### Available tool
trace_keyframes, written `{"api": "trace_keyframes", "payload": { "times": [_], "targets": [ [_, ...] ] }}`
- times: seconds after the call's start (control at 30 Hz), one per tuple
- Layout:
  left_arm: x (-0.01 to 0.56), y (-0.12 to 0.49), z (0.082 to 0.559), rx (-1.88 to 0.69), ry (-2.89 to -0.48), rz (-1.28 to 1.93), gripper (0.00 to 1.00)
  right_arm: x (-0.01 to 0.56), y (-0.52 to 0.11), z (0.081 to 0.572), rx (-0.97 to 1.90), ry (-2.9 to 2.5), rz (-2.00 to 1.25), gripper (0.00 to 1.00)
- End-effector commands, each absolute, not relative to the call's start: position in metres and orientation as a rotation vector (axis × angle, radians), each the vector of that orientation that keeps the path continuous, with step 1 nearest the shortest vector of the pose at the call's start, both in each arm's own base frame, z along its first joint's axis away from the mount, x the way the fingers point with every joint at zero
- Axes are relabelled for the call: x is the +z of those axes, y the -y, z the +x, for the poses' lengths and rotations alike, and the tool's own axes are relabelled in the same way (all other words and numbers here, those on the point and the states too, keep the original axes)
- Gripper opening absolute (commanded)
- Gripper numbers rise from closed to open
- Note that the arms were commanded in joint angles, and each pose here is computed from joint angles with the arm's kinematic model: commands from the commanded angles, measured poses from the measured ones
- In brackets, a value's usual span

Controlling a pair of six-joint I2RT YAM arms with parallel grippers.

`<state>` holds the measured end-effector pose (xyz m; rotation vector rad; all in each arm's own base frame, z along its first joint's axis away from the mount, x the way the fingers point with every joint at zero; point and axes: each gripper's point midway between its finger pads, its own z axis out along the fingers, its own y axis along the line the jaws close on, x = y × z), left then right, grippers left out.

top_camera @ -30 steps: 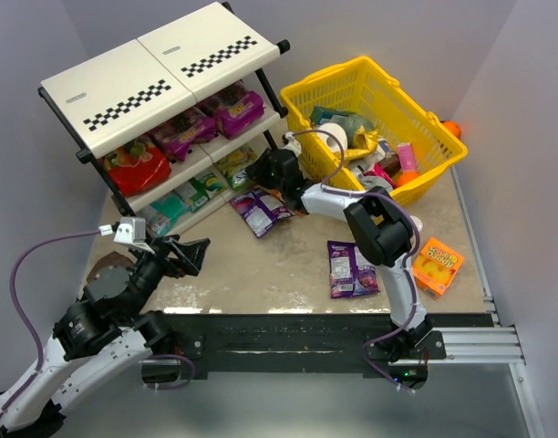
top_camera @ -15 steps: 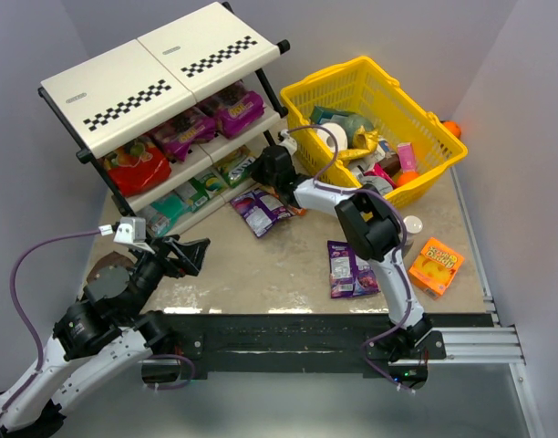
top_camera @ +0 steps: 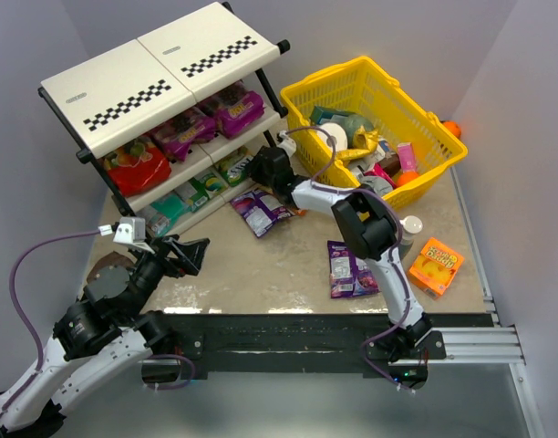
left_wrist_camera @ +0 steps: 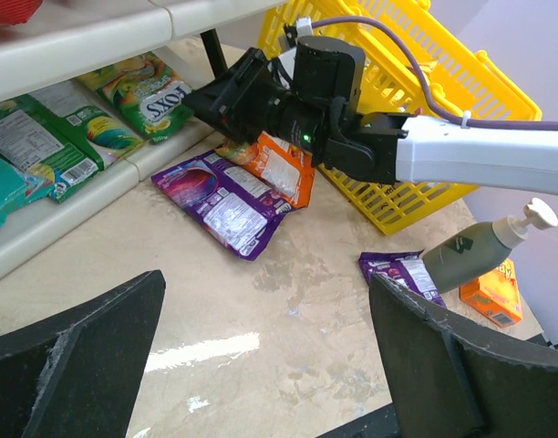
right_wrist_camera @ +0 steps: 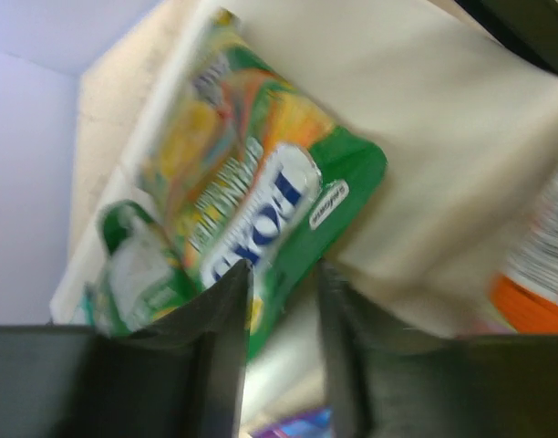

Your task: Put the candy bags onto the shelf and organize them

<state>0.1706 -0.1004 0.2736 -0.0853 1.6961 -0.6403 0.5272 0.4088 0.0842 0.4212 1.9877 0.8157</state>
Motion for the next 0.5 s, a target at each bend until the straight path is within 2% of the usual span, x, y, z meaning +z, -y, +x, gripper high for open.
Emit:
{"api": "trace_keyframes", "payload": {
  "times": [0.0, 0.2, 0.47],
  "targets": [
    [0.274, 0.099, 0.173, -0.618, -1.694, -0.084, 1.00, 0.136, -0.391, 0.518, 0.838, -1.885, 0.456, 0.50],
    [0.275, 0.099, 0.173, -0.620, -1.693, -0.088, 0.99, 0.169, -0.388, 0.487, 0.966, -1.843, 0.383, 0.64],
    [0.274, 0.096, 0.173, -0.620, -1.690, -0.105, 1.00, 0.179, -0.372, 0.438, 0.954, -1.960, 0.355, 0.71]
  ]
}}
